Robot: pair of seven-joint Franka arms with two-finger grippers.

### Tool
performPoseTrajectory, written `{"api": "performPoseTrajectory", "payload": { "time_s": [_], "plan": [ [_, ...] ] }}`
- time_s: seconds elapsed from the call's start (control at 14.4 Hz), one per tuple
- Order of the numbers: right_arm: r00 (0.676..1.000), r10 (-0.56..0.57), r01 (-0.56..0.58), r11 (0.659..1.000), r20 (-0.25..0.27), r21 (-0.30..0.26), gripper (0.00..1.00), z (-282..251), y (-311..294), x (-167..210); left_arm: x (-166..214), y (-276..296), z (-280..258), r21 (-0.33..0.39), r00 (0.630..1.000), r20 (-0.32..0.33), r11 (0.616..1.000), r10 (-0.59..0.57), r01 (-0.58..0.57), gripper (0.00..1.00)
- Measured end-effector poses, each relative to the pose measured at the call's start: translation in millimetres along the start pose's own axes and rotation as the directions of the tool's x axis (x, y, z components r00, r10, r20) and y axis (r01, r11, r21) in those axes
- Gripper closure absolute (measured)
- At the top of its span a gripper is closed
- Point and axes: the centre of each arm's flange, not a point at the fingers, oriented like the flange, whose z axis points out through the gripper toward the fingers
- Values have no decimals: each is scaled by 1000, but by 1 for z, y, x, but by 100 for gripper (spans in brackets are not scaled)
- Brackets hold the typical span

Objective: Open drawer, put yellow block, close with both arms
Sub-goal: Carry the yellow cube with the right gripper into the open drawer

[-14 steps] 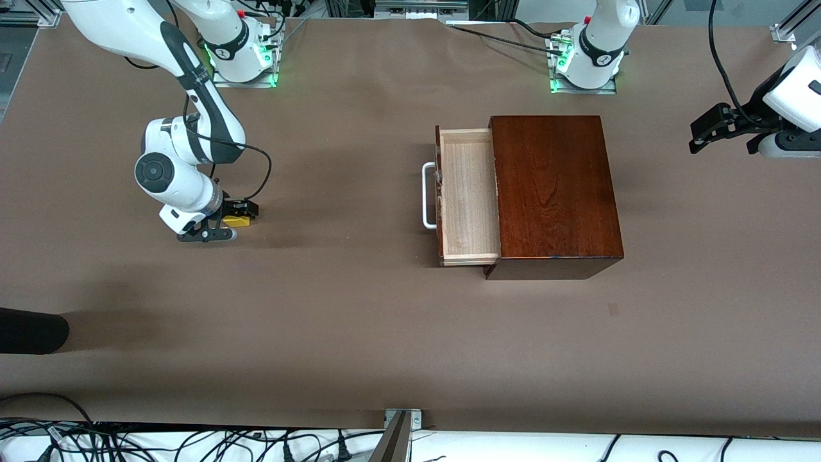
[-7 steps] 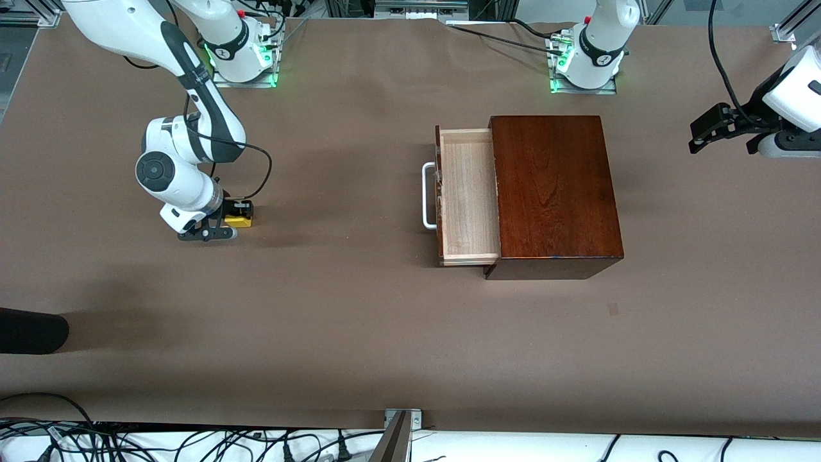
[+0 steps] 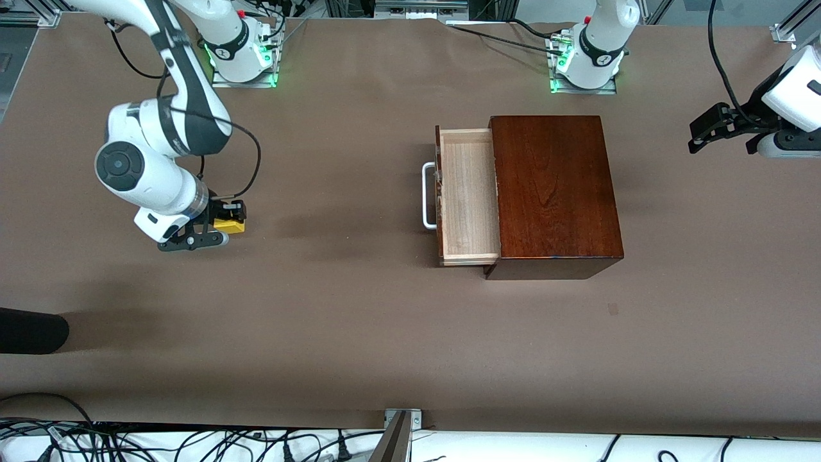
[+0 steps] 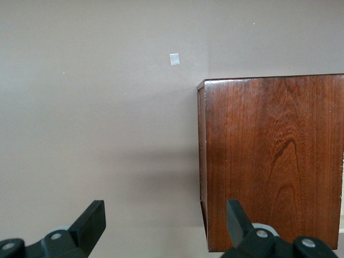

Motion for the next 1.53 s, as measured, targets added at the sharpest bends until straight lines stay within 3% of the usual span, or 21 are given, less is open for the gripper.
{"api": "performPoseTrajectory", "payload": {
  "time_s": [0.21, 0.49, 0.76, 0.97, 1.18, 1.32, 1.53],
  "plan": [
    [997, -79, 79, 997, -17, 5, 45, -61, -48, 10, 0, 0, 0, 0, 1000, -1, 1000, 1, -1, 0],
    [977, -208, 209, 978, -45, 10, 45, -91, -126, 18, 0, 1, -1, 0, 1000, -1, 1000, 2, -2, 0],
    [911, -407, 408, 913, -75, 8, 45, -95, -246, -4, 0, 2, -1, 0, 1000, -1, 1000, 4, -4, 0],
    [828, -550, 553, 833, -112, 0, 45, -96, -322, -27, 0, 2, -1, 0, 1000, -2, 1000, 5, -5, 0],
    [713, -676, 681, 731, -185, -43, 45, -86, -389, -45, 0, 3, -1, 0, 1000, -2, 1000, 5, -5, 0],
    [636, -750, 745, 658, -178, -112, 45, -70, -428, -62, 0, 3, -1, 0, 1000, -2, 1000, 5, -5, 0],
    [516, -845, 834, 533, -138, -145, 45, -38, -484, -95, 0, 3, -1, 0, 1000, -2, 1000, 5, -5, 0]
  ]
}}
